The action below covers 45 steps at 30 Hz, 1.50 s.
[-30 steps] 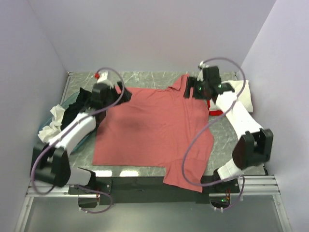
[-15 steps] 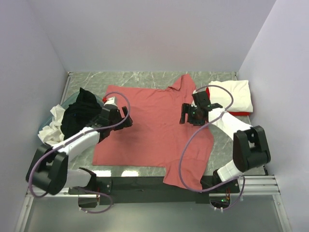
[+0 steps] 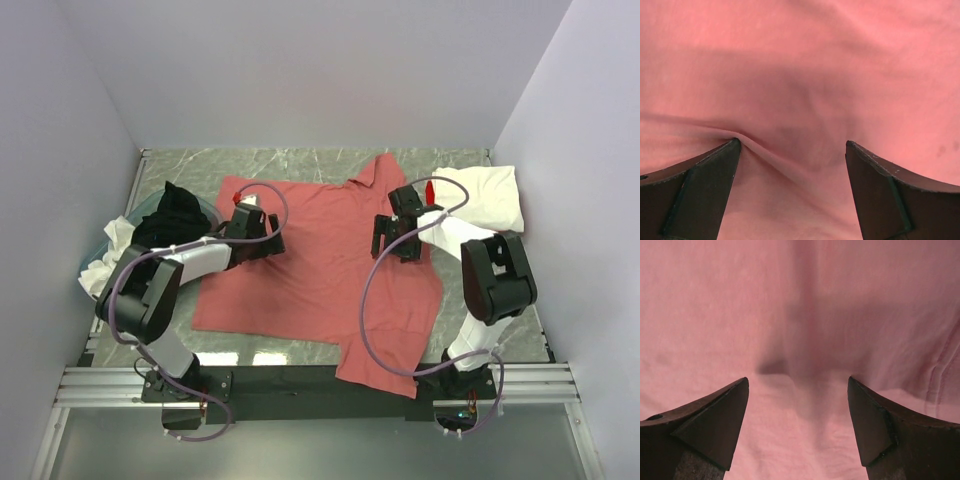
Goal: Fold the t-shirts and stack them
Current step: Flatten the tshirt out
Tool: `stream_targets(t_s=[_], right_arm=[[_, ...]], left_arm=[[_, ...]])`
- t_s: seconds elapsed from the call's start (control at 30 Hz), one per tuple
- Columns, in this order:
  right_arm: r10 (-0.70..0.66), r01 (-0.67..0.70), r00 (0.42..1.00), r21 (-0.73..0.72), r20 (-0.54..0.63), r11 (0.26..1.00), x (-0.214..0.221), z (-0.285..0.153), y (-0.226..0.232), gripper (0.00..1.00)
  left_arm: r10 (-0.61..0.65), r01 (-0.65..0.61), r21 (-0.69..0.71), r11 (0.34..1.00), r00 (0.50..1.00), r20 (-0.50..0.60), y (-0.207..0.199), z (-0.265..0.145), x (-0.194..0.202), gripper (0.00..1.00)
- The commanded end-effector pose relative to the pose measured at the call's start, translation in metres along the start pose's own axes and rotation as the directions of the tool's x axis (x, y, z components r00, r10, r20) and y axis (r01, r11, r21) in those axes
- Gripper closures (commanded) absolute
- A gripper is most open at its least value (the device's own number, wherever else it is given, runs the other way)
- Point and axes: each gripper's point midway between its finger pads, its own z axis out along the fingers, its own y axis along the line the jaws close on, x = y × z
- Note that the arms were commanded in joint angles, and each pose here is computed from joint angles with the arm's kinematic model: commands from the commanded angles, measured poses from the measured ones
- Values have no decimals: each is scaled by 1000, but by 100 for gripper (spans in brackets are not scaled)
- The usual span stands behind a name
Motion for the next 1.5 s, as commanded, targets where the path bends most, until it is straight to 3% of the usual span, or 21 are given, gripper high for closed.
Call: stream_targets(t_s=[0.0,0.57,1.07,1.37,1.47], right_arm=[[6,-7,1000,50,28,999,-17,-1,-2,14],[6,1,999,141,-51,990,-31,27,-5,16],[18,-13,999,135,-35,991,-93,37,11,16],[17,-14,1000,103,-26,995,-125,41,14,16],[-13,13,1000,70,-7,997,-137,33,21,16]], left_arm=[[27,-27,13,1000,999,-43,-3,12,9,7],[45,-38,64,997,993,-108,-19,42,1,6],[-33,42,81,996,994,-108,1,52,-23,6],[-56,61,102,993,997,-51,-5,51,-50,7],[-14,9,110,994,999,44,-22,33,-75,7]])
